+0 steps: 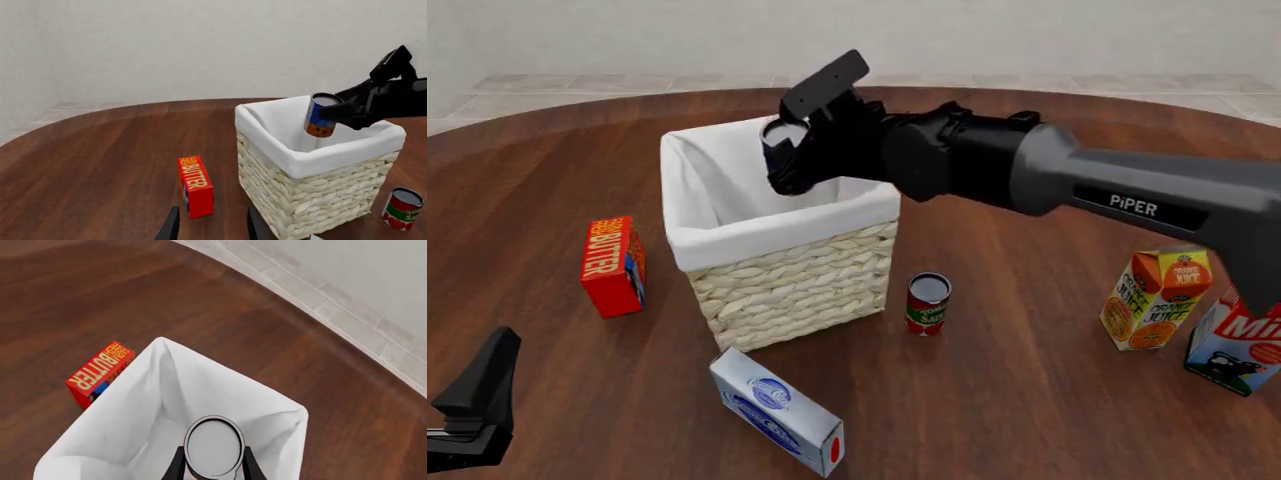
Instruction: Pick up the alphabet soup and the tomato sauce, and put them in the basket.
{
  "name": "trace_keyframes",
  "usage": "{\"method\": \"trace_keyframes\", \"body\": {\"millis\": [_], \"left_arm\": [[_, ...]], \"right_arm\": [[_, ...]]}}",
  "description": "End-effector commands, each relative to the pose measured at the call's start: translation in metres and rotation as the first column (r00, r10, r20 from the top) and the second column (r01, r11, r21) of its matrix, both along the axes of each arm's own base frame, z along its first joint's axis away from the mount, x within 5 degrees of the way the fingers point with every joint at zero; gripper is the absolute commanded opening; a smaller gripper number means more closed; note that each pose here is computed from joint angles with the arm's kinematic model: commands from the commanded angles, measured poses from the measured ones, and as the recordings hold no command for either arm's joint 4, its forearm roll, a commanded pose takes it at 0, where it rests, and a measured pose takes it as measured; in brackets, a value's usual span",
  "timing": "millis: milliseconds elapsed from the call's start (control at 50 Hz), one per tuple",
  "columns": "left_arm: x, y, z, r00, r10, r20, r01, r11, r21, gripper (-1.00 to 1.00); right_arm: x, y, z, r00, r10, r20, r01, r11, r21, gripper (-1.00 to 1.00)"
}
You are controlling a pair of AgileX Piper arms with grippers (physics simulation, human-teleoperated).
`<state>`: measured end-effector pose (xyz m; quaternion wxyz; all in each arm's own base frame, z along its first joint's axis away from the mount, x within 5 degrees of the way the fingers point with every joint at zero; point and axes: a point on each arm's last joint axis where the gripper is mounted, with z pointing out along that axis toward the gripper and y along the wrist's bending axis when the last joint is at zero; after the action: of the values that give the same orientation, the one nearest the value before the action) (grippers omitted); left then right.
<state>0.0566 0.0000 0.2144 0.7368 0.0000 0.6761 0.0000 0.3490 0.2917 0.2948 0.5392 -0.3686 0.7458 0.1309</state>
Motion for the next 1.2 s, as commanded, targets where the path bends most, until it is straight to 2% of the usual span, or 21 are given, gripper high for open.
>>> {"method": "trace_keyframes", "body": {"millis": [20, 260, 280, 700, 940, 1200], "left_arm": [[0.0, 0.0, 0.0, 1.0, 0.0, 0.0, 0.0, 1.0, 0.0, 1.0], [0.0, 0.0, 0.0, 1.0, 0.0, 0.0, 0.0, 1.0, 0.0, 1.0], [0.0, 0.0, 0.0, 1.0, 0.0, 0.0, 0.0, 1.0, 0.0, 1.0], [0.0, 0.0, 0.0, 1.0, 0.0, 0.0, 0.0, 1.0, 0.0, 1.0], [0.0, 0.0, 0.0, 1.0, 0.0, 0.0, 0.0, 1.0, 0.0, 1.0], [0.0, 0.0, 0.0, 1.0, 0.0, 0.0, 0.0, 1.0, 0.0, 1.0]], "right_arm": [[-0.005, 0.004, 0.0, 1.0, 0.01, -0.009, -0.01, 1.0, 0.001, -1.0], [-0.007, 0.005, 0.0, 1.0, 0.014, -0.01, -0.013, 1.0, 0.002, -1.0], [-0.008, 0.005, -0.001, 1.0, 0.018, -0.008, -0.018, 1.0, -0.003, 1.0], [-0.007, 0.003, 0.003, 1.0, 0.011, -0.001, -0.011, 1.0, 0.011, 1.0], [-0.007, -0.006, 0.025, 0.999, -0.006, 0.039, 0.005, 0.999, 0.046, 1.0], [-0.016, -0.013, 0.034, 0.998, -0.009, 0.058, 0.005, 0.998, 0.069, 1.0]]}}
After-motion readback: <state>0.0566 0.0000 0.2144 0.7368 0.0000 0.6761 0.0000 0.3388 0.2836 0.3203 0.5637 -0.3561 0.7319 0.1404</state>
